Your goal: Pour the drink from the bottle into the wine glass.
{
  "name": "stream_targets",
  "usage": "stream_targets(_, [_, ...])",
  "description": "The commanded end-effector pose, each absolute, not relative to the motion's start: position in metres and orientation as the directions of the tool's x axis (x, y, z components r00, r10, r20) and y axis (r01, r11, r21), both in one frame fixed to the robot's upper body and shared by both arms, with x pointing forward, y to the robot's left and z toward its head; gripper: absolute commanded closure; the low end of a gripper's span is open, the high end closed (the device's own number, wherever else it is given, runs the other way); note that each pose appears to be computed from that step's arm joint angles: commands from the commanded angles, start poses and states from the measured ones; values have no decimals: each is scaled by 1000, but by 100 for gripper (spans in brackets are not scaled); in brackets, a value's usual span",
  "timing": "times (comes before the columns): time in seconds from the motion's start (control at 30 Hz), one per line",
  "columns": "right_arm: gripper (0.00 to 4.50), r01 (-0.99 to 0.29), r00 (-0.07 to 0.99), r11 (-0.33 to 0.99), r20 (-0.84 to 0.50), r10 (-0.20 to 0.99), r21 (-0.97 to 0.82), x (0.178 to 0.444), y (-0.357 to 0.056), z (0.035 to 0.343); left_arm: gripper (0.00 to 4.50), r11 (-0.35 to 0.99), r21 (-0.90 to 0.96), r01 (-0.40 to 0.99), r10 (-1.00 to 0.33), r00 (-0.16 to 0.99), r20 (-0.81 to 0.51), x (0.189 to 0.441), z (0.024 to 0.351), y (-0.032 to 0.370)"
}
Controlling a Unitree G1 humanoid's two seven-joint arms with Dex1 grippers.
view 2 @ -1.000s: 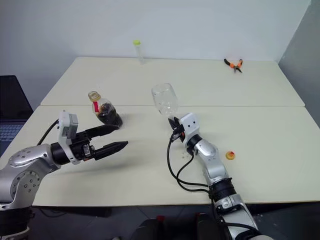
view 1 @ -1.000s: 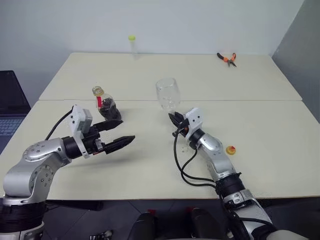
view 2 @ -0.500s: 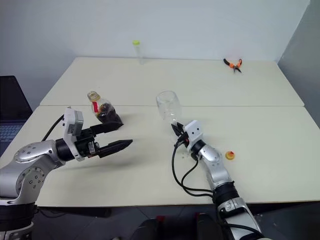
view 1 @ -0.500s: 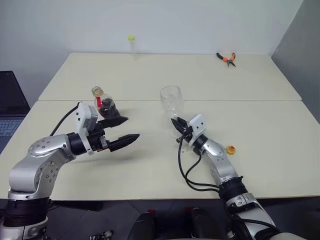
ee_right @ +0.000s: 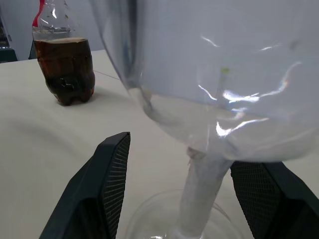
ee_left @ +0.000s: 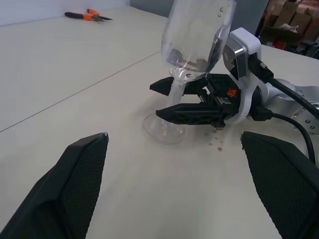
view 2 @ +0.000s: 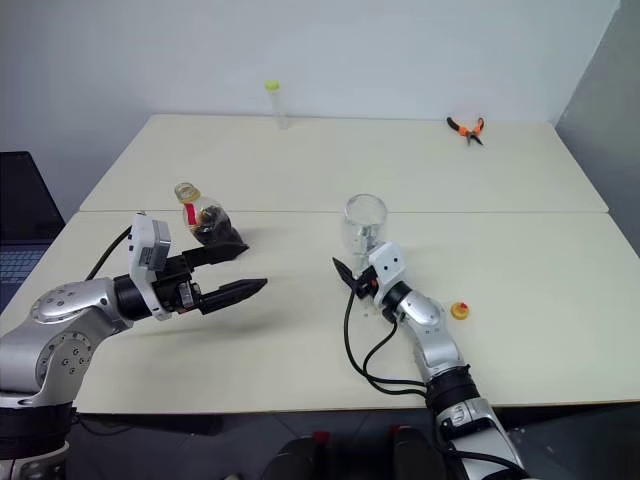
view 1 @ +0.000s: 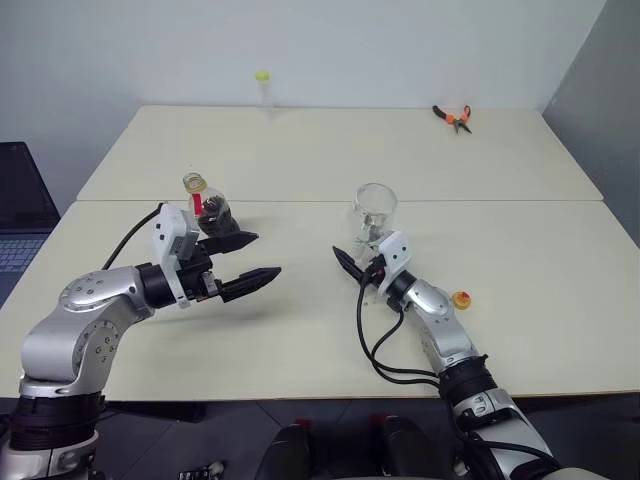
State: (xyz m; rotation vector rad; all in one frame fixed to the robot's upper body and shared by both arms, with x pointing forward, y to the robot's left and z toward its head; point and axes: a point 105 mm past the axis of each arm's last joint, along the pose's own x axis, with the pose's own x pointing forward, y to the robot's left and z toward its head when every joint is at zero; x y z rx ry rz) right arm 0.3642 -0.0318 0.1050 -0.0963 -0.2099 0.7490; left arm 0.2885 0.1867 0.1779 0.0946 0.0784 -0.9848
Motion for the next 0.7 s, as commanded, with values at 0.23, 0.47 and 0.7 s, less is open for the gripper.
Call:
stream_targets(0.23, [127, -604, 745, 737, 115, 657, -302, 369, -42, 108, 0, 540, 88, 837, -833, 547, -82, 291, 185, 185])
stream_targets(0.47, [127, -584, 769, 739, 61, 636, -334, 368, -54, 99, 0, 536, 85, 840, -837, 542, -73, 291, 187, 185])
stream_targets(0.7, [127, -621, 742, 723, 70, 666, -302, 360, -50, 104, 0, 543, 121, 831, -833, 551, -45, 294, 196, 184])
